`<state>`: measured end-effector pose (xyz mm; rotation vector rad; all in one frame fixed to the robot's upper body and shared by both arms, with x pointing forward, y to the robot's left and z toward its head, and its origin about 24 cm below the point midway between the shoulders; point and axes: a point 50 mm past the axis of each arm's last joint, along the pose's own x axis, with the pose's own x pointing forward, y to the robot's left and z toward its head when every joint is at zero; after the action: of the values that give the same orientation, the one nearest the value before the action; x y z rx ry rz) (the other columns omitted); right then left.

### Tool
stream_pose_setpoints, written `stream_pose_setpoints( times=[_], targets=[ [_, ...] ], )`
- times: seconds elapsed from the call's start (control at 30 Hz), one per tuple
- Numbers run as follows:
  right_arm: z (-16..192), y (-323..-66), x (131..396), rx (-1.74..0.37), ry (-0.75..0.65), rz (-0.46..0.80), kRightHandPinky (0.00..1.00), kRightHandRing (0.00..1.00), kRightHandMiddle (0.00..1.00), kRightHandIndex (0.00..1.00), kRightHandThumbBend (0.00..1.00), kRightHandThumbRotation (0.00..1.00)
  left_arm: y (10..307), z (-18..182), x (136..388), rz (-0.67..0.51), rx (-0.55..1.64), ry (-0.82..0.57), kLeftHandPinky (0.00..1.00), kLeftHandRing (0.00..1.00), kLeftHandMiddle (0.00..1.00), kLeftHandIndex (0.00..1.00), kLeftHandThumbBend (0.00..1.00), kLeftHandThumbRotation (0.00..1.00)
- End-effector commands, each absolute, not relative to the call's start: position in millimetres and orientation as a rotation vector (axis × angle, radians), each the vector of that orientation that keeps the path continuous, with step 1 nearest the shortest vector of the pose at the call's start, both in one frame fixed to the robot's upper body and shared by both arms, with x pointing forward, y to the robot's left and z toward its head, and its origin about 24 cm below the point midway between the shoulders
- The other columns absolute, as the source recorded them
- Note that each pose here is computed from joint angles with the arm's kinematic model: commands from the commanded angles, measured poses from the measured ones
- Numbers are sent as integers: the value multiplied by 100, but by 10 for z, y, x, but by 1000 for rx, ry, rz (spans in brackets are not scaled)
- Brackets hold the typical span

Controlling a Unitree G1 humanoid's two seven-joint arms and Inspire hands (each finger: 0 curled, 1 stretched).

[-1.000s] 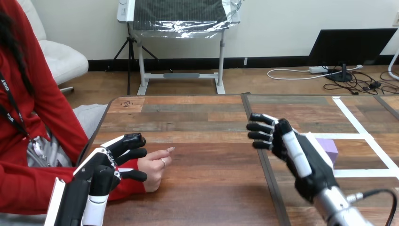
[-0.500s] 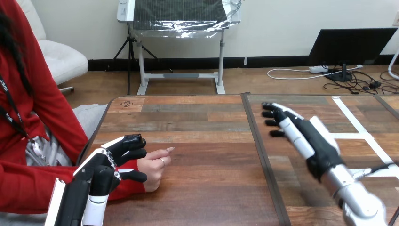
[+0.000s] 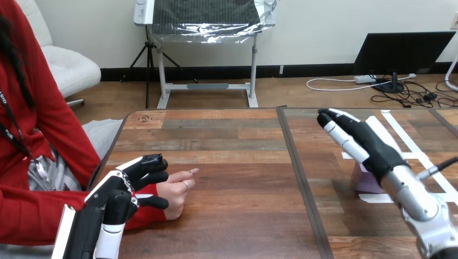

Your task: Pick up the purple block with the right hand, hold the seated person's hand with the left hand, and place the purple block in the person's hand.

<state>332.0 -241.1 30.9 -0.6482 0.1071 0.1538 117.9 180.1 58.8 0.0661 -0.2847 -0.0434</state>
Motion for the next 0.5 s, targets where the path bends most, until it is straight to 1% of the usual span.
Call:
stream_pose_setpoints(
  times=[0.0,0.1,0.2,0.3,0.47],
  targets=[
    [1074,-2391,3799,-839,-58,70,81,88,89,89,62,100,1768,733,1326,-66,71,-389,56,74,76,72,61,100],
    [1083,-2409,3812,-873,-44,65,81,88,89,89,64,100,1765,733,1322,-66,74,-388,56,75,76,72,60,100],
    [1095,-2432,3823,-923,-30,60,80,88,89,90,63,100,1765,733,1315,-68,75,-388,56,75,76,72,60,100],
    [1101,-2457,3830,-965,-17,51,80,87,89,90,60,100,1763,733,1310,-72,70,-389,56,75,76,72,60,100],
    [1092,-2501,3837,-1008,19,36,79,87,89,90,61,100,1756,737,1304,-69,56,-388,57,75,76,72,61,100]
  ],
)
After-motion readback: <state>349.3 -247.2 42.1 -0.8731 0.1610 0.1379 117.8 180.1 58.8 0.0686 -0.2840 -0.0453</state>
